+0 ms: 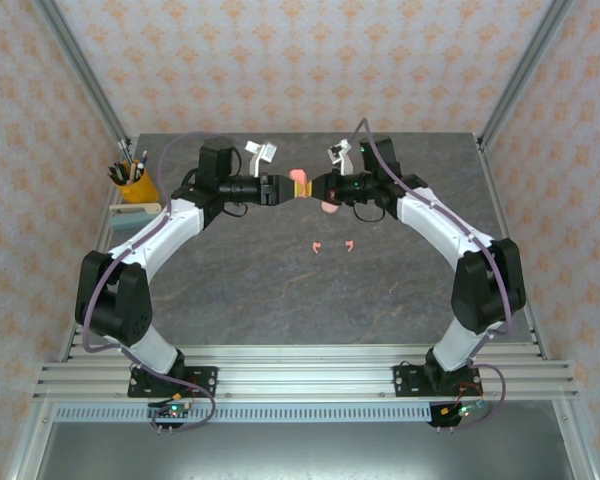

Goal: Insert the wireless bluetooth earbuds into the charging case

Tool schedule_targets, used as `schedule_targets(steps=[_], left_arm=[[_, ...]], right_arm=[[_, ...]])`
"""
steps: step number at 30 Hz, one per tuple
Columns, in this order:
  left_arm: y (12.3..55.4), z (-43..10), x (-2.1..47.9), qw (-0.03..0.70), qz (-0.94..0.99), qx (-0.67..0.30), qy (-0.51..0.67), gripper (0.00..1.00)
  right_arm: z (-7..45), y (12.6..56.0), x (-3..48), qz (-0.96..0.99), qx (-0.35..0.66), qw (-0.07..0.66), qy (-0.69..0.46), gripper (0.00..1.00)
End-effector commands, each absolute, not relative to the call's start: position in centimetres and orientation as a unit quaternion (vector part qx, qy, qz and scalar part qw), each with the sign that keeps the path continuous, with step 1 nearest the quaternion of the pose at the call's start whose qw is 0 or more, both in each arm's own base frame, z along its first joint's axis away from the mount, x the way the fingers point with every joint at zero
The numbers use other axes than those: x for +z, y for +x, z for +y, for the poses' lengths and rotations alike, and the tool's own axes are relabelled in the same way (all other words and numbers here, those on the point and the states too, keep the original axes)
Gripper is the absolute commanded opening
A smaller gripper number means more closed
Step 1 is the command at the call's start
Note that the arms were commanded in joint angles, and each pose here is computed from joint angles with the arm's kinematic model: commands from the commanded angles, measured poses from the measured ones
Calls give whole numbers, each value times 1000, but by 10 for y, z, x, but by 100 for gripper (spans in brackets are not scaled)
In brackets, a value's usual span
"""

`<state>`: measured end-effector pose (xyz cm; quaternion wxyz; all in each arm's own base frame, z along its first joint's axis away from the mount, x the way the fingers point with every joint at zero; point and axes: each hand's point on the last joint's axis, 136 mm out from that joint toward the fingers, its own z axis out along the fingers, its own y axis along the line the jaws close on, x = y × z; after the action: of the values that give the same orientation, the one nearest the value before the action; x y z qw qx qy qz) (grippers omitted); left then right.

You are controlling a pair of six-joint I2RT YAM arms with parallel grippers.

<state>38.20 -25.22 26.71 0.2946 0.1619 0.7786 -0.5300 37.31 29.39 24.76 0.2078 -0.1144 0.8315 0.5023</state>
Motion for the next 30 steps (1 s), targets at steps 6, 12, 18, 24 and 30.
schedule_targets(steps=[6,12,18,24,30], left_arm=[[385,-234,296,311,784,-499,199,71],[383,-220,301,267,792,-500,226,71],[365,-224,293,163,785,-533,271,72],[366,-235,271,119,773,-563,266,67],[349,-244,265,84,753,-590,279,61]], right_arm=[[276,380,254,863,416,228,-176,0],[266,373,254,874,365,224,-232,0],[254,362,251,881,314,215,-280,0],[258,350,242,886,285,192,-311,0],[272,345,230,886,268,175,-336,0]])
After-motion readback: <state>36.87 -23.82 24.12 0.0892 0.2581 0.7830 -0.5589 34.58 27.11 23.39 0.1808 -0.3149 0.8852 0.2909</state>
